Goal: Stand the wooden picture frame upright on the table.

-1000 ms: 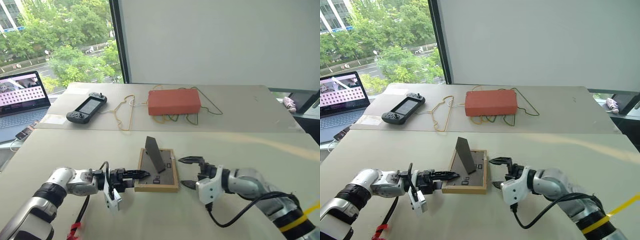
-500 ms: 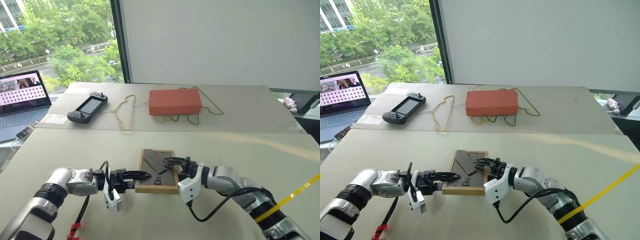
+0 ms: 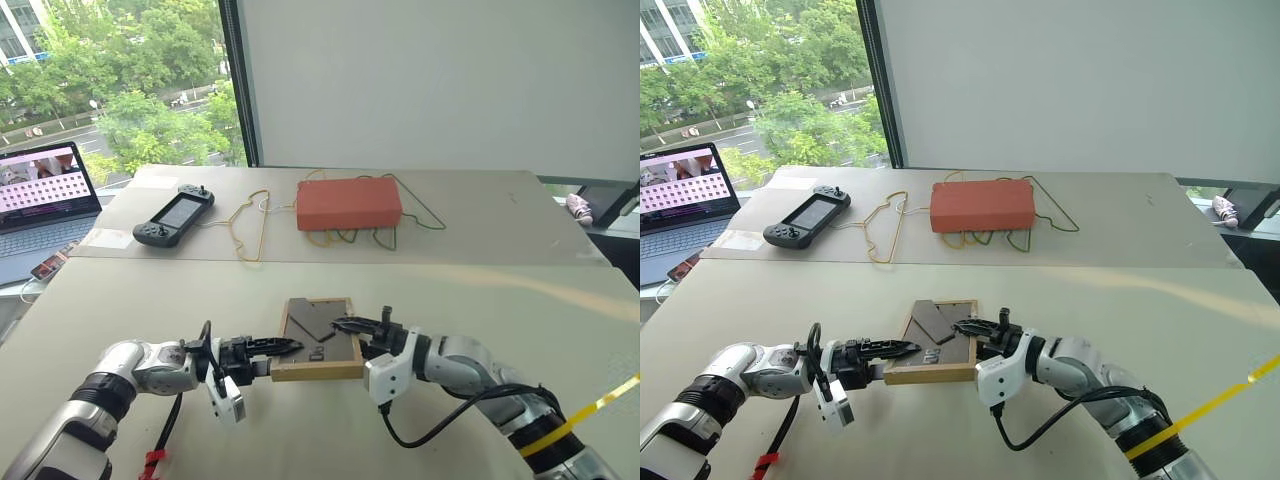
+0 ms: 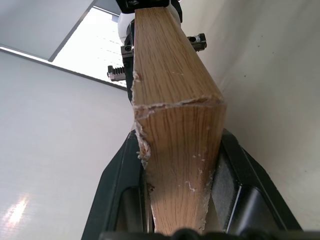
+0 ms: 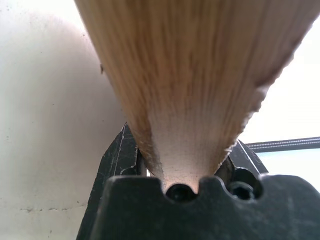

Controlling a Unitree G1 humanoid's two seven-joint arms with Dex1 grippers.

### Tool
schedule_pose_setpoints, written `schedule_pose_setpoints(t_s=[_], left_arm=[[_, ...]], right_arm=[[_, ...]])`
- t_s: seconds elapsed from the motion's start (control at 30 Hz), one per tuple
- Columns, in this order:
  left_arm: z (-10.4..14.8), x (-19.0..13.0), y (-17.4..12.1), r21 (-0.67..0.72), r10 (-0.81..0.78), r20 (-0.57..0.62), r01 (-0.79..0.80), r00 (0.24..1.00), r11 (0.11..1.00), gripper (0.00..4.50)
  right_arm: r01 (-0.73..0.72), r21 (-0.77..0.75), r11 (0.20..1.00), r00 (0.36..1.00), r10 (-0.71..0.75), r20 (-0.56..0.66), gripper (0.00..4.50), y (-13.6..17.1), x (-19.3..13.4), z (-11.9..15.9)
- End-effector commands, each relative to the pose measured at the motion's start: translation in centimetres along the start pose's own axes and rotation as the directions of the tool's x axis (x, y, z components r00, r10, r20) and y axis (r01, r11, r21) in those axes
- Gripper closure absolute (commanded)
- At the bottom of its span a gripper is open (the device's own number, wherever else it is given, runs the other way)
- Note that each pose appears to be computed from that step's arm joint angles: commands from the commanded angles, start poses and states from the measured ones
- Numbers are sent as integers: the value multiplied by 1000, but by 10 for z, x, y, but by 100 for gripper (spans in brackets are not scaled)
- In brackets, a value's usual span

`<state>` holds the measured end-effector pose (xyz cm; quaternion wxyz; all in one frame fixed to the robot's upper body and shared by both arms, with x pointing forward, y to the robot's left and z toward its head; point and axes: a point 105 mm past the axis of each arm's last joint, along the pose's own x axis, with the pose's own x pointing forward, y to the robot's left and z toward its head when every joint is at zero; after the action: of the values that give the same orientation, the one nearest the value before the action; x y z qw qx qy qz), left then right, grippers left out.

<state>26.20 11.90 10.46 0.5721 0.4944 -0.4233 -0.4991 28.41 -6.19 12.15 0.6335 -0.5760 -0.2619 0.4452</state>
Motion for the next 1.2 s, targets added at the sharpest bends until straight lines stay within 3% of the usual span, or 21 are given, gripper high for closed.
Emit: schedule_pose_setpoints(t_s=[0.03, 0.47, 0.5, 0.53, 0.67, 1.2], left_arm=[[-3, -2, 6, 39, -17, -15, 17, 1000, 999, 334], [-9, -3, 10, 26, 8, -53, -6, 999, 1000, 334], [-10, -3, 10, 27, 9, -55, -7, 998, 1000, 234], [-10, -3, 10, 27, 9, -56, -8, 998, 1000, 218], [-9, -3, 9, 31, -8, -51, 10, 999, 999, 76], [-6, -1, 9, 23, 0, -35, 1, 999, 1000, 76]], right_arm=[[71, 50, 996, 997, -69, -37, 323, -15, -6, -7], [69, 42, 997, 997, -67, -44, 323, -13, -4, -7], [70, 42, 997, 997, -68, -43, 323, -13, -3, -7], [69, 42, 997, 997, -67, -42, 323, -13, -3, -7], [68, 43, 997, 997, -66, -42, 323, -13, -2, -6], [50, 5, 999, 999, -50, 11, 323, -11, 2, 10]])
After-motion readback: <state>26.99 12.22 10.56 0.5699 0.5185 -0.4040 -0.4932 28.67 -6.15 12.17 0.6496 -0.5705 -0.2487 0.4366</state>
